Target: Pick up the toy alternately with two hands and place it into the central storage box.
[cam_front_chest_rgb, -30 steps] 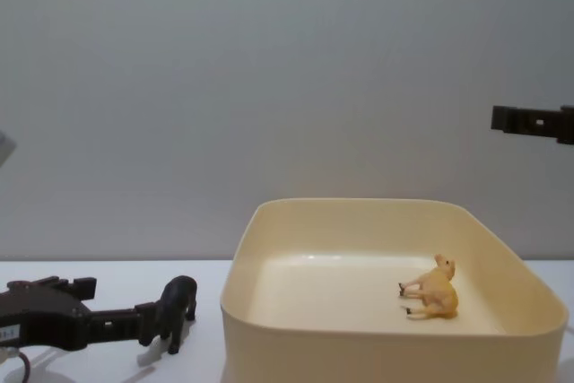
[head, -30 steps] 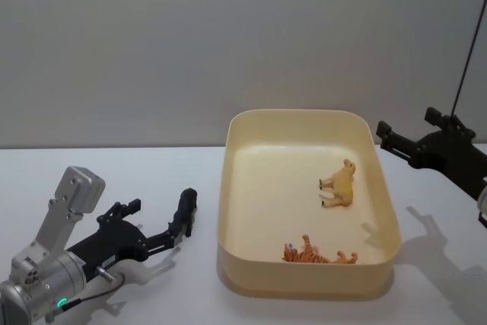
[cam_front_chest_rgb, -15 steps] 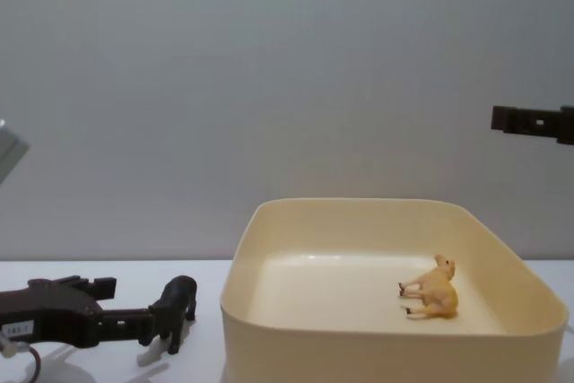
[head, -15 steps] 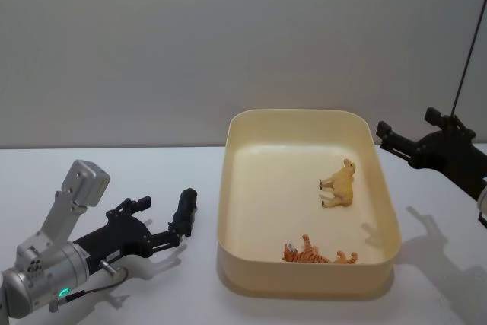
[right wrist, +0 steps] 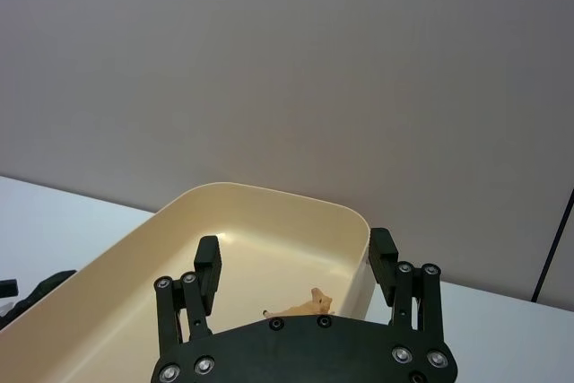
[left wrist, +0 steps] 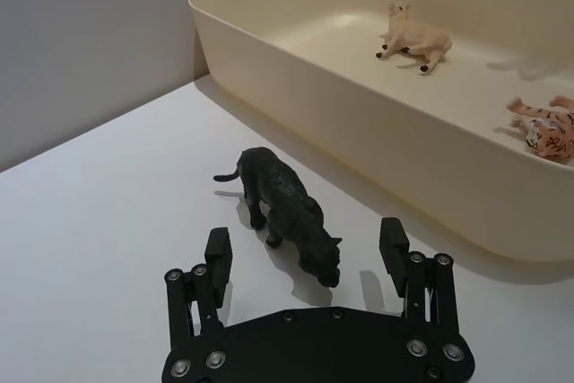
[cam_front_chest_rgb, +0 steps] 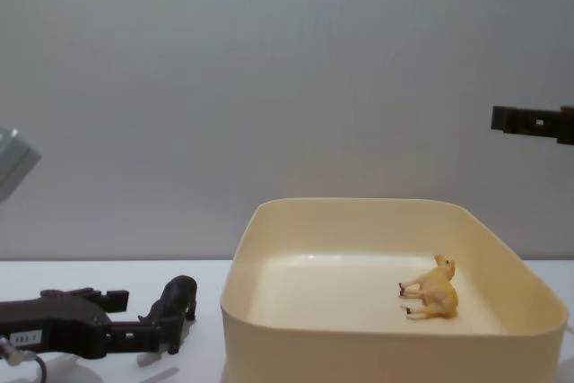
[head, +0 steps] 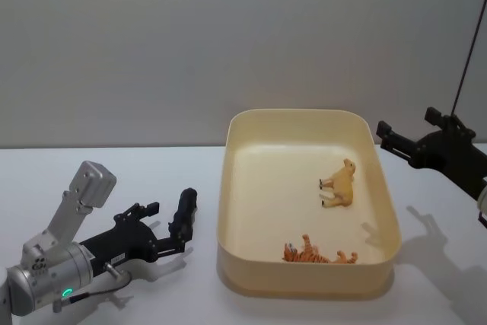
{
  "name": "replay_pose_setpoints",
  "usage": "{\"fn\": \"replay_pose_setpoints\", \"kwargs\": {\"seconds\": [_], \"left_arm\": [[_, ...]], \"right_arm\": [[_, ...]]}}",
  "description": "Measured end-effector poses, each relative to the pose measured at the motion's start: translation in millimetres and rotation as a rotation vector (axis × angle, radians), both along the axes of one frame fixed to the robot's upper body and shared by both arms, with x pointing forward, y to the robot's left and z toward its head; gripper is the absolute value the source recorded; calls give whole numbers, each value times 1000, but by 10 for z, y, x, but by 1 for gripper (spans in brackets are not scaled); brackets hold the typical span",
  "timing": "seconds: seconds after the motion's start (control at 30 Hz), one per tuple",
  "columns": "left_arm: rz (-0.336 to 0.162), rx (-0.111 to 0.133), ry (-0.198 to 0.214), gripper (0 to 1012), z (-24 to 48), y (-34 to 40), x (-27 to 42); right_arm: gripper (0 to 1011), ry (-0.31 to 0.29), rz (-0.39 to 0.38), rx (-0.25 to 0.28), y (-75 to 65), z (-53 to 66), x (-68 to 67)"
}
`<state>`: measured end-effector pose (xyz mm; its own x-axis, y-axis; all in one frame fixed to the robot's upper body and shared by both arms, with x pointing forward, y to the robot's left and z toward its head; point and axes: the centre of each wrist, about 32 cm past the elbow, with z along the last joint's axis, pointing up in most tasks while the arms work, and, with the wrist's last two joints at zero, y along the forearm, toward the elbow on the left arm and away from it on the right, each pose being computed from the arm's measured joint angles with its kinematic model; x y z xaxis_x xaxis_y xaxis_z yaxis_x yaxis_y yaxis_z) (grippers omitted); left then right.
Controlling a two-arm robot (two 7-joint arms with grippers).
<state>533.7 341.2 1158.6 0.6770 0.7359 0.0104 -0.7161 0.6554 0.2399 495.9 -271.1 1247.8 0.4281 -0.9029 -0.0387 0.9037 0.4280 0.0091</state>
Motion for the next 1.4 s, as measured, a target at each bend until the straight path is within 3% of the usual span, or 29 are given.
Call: {"fn": "replay_pose_setpoints", "kwargs": {"seconds": [0.33, 0.43, 0.77, 0.9, 1.0, 1.1, 1.23, 1.4], "left_arm": [[-6, 3, 19, 1000, -6, 4, -1], [-7, 3, 22, 959, -8, 5, -2], [-8, 5, 31, 688, -15, 8, -5], [-9, 5, 33, 529, -16, 10, -6], [-9, 5, 34, 485, -17, 10, -7], [-9, 5, 35, 341, -17, 11, -7], [-9, 4, 35, 238, -18, 11, -8], [-9, 4, 36, 235, -18, 11, -8]], "right_arm": [[1001, 0, 0, 0, 0, 0, 0], [1001, 0, 0, 0, 0, 0, 0], [1001, 0, 0, 0, 0, 0, 0], [1001, 0, 0, 0, 0, 0, 0], [1001, 0, 0, 0, 0, 0, 0], [1001, 0, 0, 0, 0, 0, 0], [1001, 0, 0, 0, 0, 0, 0], [1001, 0, 0, 0, 0, 0, 0]]}}
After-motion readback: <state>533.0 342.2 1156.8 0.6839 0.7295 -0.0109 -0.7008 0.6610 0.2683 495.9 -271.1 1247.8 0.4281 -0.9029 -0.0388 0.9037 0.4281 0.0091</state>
